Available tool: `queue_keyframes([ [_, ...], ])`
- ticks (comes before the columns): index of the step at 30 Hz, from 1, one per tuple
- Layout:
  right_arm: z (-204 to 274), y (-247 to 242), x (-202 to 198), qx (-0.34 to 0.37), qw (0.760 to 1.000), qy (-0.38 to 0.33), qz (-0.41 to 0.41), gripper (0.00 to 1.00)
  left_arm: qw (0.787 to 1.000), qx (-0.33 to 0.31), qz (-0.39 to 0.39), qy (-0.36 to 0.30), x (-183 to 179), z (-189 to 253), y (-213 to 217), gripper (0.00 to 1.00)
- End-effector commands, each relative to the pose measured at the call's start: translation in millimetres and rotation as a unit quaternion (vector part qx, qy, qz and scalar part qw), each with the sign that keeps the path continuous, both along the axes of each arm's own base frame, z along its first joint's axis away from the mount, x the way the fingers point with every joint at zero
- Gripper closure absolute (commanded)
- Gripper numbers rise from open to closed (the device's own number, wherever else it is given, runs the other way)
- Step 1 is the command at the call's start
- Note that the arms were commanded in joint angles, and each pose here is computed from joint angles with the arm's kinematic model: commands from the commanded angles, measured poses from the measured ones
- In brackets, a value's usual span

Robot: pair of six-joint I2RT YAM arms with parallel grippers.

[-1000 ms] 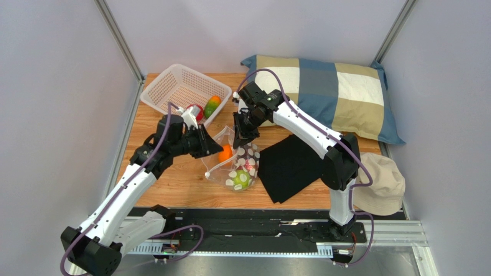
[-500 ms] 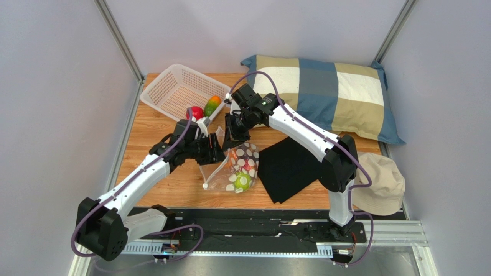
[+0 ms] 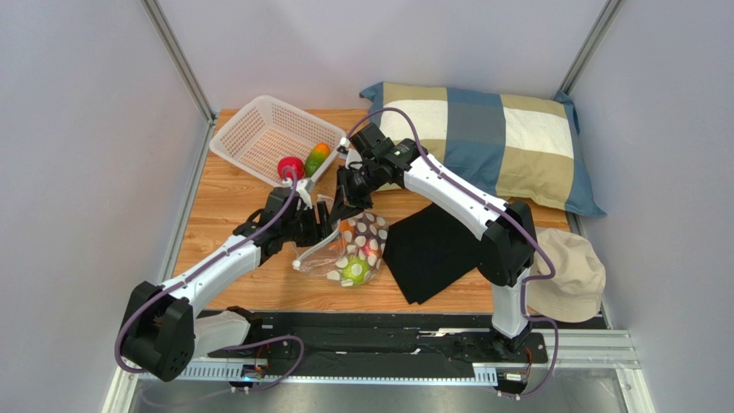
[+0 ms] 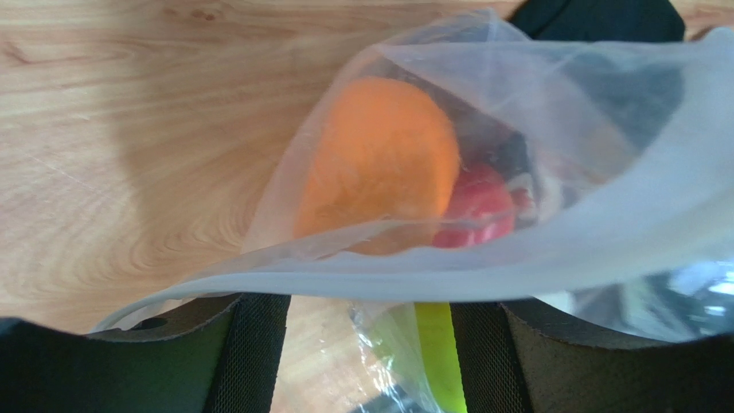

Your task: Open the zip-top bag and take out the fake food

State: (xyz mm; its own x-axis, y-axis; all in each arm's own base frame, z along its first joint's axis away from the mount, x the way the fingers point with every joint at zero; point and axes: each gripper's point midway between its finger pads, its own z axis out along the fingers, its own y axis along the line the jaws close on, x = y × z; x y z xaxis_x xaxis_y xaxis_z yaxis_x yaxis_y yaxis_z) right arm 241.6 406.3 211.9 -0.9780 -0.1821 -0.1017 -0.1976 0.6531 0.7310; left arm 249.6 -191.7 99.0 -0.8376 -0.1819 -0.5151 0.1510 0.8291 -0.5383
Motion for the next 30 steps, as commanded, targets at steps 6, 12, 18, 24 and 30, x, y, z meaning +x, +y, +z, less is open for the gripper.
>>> queue_keyframes([
  [6, 26, 15, -7, 0.064, 0.997, 0.035, 0.009, 1.00, 0.993, -0.004, 0.002, -0.115, 31, 10, -6, 0.28],
  [12, 16, 12, -13, 0.058, 0.997, 0.049, 0.016, 1.00, 0.980, 0.004, 0.027, -0.199, 47, 15, -4, 0.27],
  [18, 12, 9, -15, 0.050, 0.997, 0.052, 0.024, 1.00, 0.977, 0.019, 0.044, -0.207, 67, -4, -8, 0.28],
  [24, 8, 2, -20, 0.035, 0.998, 0.052, 0.029, 1.00, 0.977, 0.006, 0.046, -0.208, 76, -14, -16, 0.54],
  [30, 3, -11, -17, 0.022, 0.999, 0.039, 0.022, 1.00, 0.975, 0.020, 0.033, -0.221, 61, 13, -6, 0.92],
])
